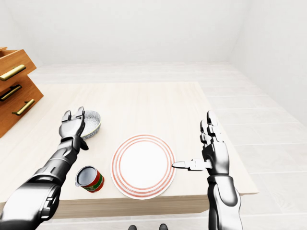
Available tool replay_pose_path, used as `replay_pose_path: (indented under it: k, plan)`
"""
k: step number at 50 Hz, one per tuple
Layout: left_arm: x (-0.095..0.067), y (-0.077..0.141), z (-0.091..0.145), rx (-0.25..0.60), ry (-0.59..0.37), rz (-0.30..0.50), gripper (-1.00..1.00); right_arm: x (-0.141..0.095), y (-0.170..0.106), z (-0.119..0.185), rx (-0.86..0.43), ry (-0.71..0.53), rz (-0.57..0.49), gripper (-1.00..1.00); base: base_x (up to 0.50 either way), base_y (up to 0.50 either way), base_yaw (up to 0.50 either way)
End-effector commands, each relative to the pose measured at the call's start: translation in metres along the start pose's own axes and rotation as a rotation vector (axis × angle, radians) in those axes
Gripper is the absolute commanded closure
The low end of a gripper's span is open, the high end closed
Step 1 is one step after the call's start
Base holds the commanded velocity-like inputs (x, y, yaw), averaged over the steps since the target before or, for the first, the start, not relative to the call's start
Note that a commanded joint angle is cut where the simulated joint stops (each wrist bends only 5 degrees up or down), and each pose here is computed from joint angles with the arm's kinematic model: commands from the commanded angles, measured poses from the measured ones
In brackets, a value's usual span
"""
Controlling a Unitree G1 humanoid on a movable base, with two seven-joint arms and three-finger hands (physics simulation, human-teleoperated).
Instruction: Put the bowl on the plate.
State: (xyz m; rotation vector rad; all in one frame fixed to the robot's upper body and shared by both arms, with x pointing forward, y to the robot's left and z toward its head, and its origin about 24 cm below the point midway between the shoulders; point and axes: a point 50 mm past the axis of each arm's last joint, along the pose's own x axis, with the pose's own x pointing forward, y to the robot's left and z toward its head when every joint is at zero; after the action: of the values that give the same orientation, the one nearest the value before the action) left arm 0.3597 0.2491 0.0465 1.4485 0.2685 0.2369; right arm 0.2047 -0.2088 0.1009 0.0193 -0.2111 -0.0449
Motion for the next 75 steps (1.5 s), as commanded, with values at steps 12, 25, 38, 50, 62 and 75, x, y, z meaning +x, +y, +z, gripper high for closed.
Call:
replay_pose_path:
  k: [12,25,38,50,62,75]
  plan:
    - [-0.006,-0.014,0.000,0.016,0.012,-0.032,-1.00,0.004,-0.002,-0.008,0.008,0.030,-0.003,-1.00,0.00,0.00,0.00]
    - [-0.007,-0.018,0.003,0.015,0.013,-0.038,-1.00,0.004,-0.003,-0.011,0.010,0.043,-0.004,-1.00,0.00,0.00,0.00]
    - [-0.007,-0.017,0.004,0.019,0.014,-0.033,-1.00,0.003,-0.003,-0.008,-0.002,0.031,-0.008,-1.00,0.00,0.00,0.00]
    - [-0.010,-0.022,0.003,0.026,0.016,-0.039,-1.00,0.005,-0.001,-0.009,-0.007,0.036,-0.005,-1.00,0.00,0.00,0.00]
    - [-0.012,-0.027,0.001,0.024,0.025,-0.057,-1.00,0.005,-0.001,-0.013,-0.002,0.053,-0.004,-1.00,0.00,0.00,0.00]
    - [-0.016,-0.034,-0.001,0.027,0.029,-0.073,-1.00,0.005,-0.002,-0.016,0.003,0.063,-0.005,-1.00,0.00,0.00,0.00]
